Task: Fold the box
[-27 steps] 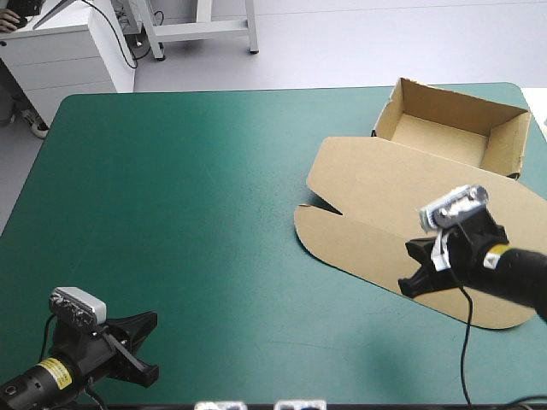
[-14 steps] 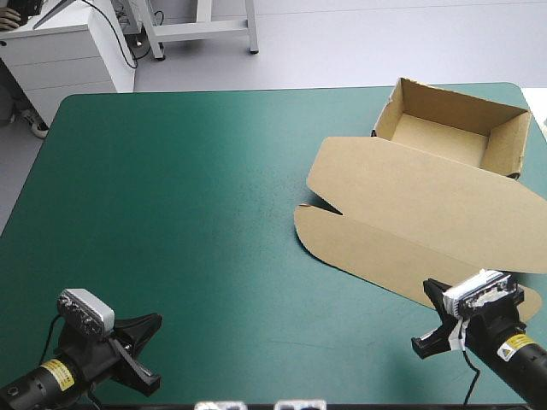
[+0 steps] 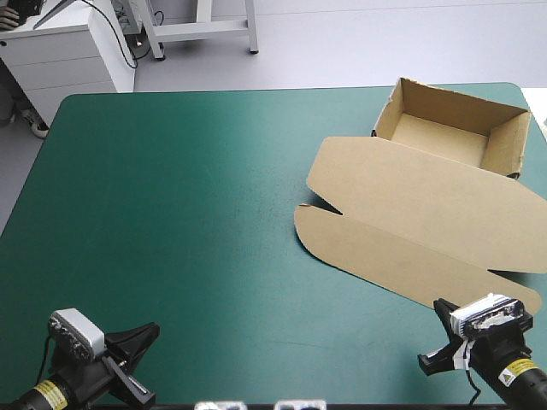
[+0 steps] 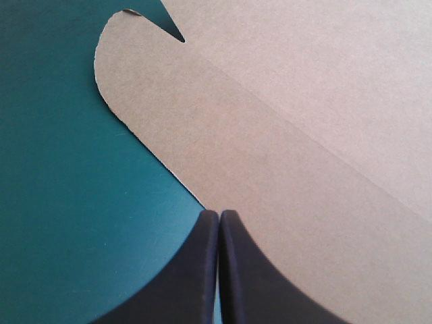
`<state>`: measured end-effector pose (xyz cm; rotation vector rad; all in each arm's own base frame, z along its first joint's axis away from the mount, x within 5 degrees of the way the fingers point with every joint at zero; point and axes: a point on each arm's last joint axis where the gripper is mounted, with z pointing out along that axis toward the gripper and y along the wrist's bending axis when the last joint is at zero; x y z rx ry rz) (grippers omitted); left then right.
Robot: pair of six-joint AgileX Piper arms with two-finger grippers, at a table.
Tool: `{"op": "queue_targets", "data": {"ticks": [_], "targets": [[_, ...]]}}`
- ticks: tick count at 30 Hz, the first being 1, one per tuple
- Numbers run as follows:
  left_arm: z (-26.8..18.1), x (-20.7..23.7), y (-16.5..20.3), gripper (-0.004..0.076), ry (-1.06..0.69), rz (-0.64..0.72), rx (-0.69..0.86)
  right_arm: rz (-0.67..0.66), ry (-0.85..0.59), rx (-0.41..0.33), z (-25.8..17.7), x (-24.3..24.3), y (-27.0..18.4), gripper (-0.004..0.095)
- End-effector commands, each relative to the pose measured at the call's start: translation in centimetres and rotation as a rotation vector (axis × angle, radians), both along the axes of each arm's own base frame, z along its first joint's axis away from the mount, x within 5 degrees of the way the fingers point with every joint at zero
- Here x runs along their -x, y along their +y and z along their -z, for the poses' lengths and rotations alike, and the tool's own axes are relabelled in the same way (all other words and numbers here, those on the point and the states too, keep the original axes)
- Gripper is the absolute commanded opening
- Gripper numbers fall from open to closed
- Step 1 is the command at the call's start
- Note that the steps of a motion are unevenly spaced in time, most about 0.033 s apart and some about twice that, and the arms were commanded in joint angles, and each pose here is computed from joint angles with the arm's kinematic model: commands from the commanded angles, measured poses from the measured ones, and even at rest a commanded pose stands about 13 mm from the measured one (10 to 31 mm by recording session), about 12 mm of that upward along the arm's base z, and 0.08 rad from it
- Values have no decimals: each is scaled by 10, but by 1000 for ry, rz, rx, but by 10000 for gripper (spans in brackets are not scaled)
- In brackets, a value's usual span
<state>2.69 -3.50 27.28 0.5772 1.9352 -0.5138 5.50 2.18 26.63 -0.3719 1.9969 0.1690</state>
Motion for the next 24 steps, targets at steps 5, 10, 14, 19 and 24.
{"op": "queue_targets", "data": {"ticks": [5,10,14,19,24], "targets": [[-13,-2,-1,-8,-54,-7,65,12,-31,-24,-10,-1,0,-14],[-13,-2,-1,-8,-54,-7,65,12,-30,-24,-10,-1,0,-14],[-13,-2,-1,-8,-54,-7,65,12,-30,-24,-10,-1,0,-14],[-13,-2,-1,-8,-49,-10,71,12,-30,-24,-10,-1,0,-14],[-13,-2,-1,-8,-49,-10,71,11,-30,-22,-10,-1,0,-14]]}}
